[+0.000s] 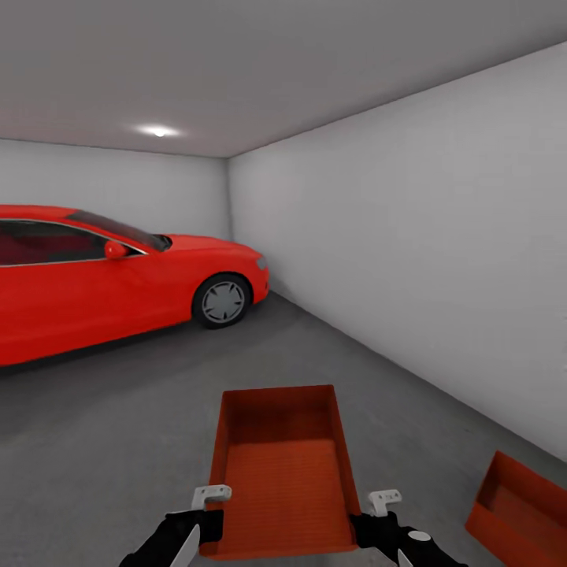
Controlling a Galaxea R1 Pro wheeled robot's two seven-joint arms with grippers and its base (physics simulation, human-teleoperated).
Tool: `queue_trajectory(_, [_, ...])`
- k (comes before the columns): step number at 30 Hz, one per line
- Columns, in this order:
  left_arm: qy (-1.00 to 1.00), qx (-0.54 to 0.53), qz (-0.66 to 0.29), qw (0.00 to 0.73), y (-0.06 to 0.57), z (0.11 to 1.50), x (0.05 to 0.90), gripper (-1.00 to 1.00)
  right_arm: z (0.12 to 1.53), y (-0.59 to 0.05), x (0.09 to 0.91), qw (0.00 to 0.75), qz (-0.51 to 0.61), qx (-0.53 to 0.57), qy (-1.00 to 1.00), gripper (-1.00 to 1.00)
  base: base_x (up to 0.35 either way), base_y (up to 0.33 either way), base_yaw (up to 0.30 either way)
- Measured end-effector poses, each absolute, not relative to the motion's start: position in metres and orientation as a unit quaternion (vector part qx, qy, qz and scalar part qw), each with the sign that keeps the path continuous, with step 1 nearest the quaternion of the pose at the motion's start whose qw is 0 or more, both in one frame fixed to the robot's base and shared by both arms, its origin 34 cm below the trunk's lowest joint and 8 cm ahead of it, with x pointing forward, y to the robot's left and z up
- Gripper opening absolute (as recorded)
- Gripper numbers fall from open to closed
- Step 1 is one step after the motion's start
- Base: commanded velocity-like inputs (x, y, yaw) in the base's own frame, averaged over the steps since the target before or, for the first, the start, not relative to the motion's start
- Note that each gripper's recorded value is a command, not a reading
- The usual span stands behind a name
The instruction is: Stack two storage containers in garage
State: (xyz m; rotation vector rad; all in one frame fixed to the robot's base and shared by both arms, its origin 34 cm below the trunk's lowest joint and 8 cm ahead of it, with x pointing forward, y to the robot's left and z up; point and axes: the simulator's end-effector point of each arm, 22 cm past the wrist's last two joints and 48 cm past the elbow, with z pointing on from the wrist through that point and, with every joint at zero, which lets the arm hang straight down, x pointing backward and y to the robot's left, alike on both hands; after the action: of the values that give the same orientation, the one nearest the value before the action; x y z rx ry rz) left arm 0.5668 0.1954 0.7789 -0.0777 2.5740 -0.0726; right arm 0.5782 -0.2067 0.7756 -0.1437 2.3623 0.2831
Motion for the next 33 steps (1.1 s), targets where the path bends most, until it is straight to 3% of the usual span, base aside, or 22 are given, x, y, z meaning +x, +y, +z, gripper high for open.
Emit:
queue_trajectory(18, [0.960, -0.029, -0.027, 0.279, 0.1960, 0.7790, 0.5669, -1.00, 0.7755, -0.2060, 0.5782, 0.370, 0.110, -0.056, 0.921, -1.00, 0.325, -0.006, -0.298])
queue_trajectory(33, [0.961, -0.028, -0.027, 0.274, 0.1962, 0.7739, 0.5645, -1.00, 0.7703, -0.2059, 0.5757, 0.365, 0.111, -0.055, 0.923, -1.00, 0.311, -0.159, -0.256])
